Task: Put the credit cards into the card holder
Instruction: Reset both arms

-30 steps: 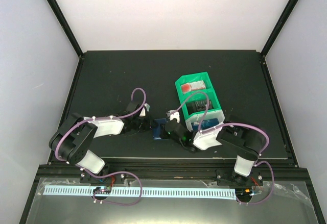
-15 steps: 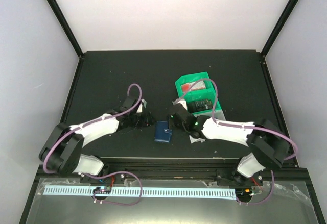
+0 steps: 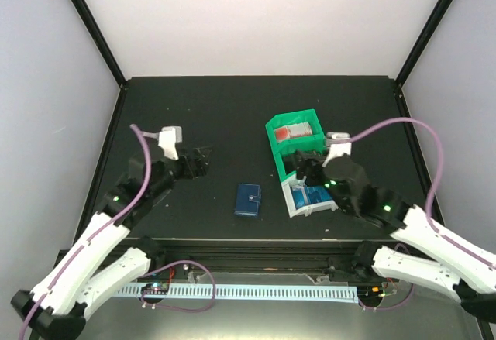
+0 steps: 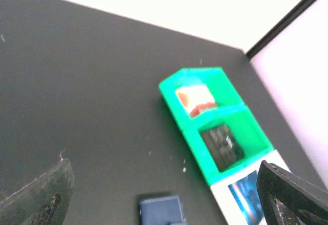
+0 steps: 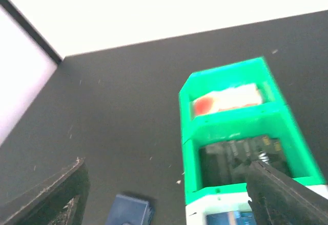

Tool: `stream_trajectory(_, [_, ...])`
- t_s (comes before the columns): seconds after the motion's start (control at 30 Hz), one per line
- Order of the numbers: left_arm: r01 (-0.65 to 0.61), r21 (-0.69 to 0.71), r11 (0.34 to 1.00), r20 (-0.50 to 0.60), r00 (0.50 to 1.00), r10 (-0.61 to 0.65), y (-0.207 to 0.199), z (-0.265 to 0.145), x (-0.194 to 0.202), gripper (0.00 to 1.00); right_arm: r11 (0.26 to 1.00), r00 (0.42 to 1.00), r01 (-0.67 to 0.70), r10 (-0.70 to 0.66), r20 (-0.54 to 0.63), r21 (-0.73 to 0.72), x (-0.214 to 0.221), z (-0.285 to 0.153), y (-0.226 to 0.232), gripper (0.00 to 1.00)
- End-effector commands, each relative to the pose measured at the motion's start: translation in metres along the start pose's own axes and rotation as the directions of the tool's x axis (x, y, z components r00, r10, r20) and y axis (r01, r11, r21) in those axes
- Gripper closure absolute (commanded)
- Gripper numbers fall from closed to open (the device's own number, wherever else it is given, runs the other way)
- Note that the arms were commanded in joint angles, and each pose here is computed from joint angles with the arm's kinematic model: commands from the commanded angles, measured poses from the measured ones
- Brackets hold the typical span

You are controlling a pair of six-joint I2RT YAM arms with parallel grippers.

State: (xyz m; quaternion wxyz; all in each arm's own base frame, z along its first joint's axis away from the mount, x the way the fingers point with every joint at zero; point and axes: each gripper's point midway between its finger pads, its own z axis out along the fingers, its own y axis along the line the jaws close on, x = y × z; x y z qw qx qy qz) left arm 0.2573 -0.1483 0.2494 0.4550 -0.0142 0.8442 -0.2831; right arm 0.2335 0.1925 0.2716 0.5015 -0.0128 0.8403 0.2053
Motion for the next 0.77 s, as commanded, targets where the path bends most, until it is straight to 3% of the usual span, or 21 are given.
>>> stream_trajectory(0.0, [-0.041, -0.043, 0.998, 0.166, 0.985, 0.047, -0.004, -0.052, -0.043, 0.01, 0.971, 0.989, 0.067, -0.094, 0.11, 0.23, -0.03, -0.043, -0.059, 0.13])
stream_trajectory(0.13, [-0.043, -0.041, 0.998, 0.253, 0.966, 0.052, -0.007, -0.091, -0.058, 0.01, 0.955, 0.976, 0.029, -0.09, 0.196, 0.295, -0.05, -0.076, -0.084, 0.1])
stream_trajectory(0.43, [-0.074, -0.222, 0.972, 0.399, 0.903, 0.16, 0.024, -0.153, -0.073, 0.01, 0.945, 0.948, -0.08, -0.026, 0.319, 0.316, -0.063, -0.117, -0.117, 0.0])
stream_trajectory(0.73, [-0.1, -0.284, 0.953, 0.365, 0.908, 0.204, 0.037, -0.167, -0.063, 0.01, 0.959, 0.95, -0.117, 0.032, 0.312, 0.258, -0.054, -0.12, -0.119, 0.0])
